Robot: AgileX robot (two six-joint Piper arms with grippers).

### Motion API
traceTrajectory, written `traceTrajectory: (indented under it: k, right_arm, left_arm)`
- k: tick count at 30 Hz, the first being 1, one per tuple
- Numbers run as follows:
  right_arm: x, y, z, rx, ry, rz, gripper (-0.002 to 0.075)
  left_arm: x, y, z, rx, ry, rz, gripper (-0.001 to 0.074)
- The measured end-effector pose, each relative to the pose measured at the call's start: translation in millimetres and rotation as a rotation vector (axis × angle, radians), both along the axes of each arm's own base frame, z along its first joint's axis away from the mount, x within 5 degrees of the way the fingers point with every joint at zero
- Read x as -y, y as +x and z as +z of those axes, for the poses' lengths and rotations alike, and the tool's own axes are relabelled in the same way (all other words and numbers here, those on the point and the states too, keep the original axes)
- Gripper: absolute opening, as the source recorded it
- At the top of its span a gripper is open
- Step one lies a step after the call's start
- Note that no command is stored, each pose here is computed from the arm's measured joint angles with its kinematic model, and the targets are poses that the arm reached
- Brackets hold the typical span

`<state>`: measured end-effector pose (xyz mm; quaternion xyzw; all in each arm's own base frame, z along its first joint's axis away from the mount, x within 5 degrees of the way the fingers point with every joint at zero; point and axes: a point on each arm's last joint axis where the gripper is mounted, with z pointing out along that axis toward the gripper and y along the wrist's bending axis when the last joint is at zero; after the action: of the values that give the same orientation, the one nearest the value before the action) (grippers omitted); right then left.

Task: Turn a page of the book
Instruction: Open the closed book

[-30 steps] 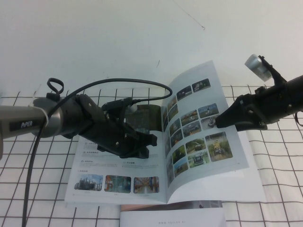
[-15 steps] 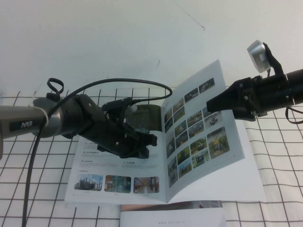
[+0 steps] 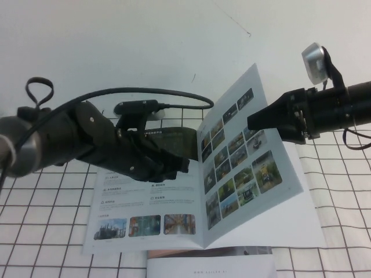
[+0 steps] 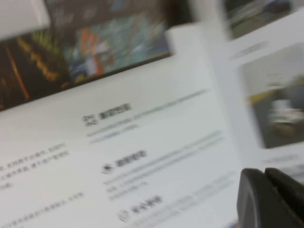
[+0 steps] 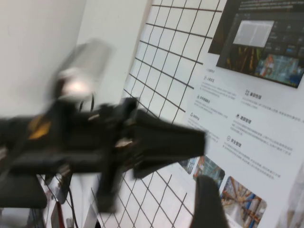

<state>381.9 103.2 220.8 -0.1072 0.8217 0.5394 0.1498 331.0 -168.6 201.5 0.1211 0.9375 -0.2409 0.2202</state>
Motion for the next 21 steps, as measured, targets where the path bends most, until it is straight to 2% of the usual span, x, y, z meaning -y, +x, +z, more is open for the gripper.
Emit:
traceTrajectory:
  k: [4,11,16,21]
  right_arm:
    - [-15,-2,-1,0.022,-0.016,0.022,0.0428]
    - [-37,-6,0,0.048,-0.006,0.048,0.0428]
    - [-48,-8,3,0.055,0.031,0.054,0.0428]
    - [-60,-12,5,0.052,0.056,0.067,0.0428]
  left_arm:
    - [4,-51,35,0.147,-0.019,-0.032,-0.0003]
    - [34,-145,40,0.323,-0.051,-0.223,-0.0002]
    - [64,-177,37,0.444,-0.100,-0.295,-0.0002]
    - [92,-191,24,0.539,-0.118,-0.290,-0.0002]
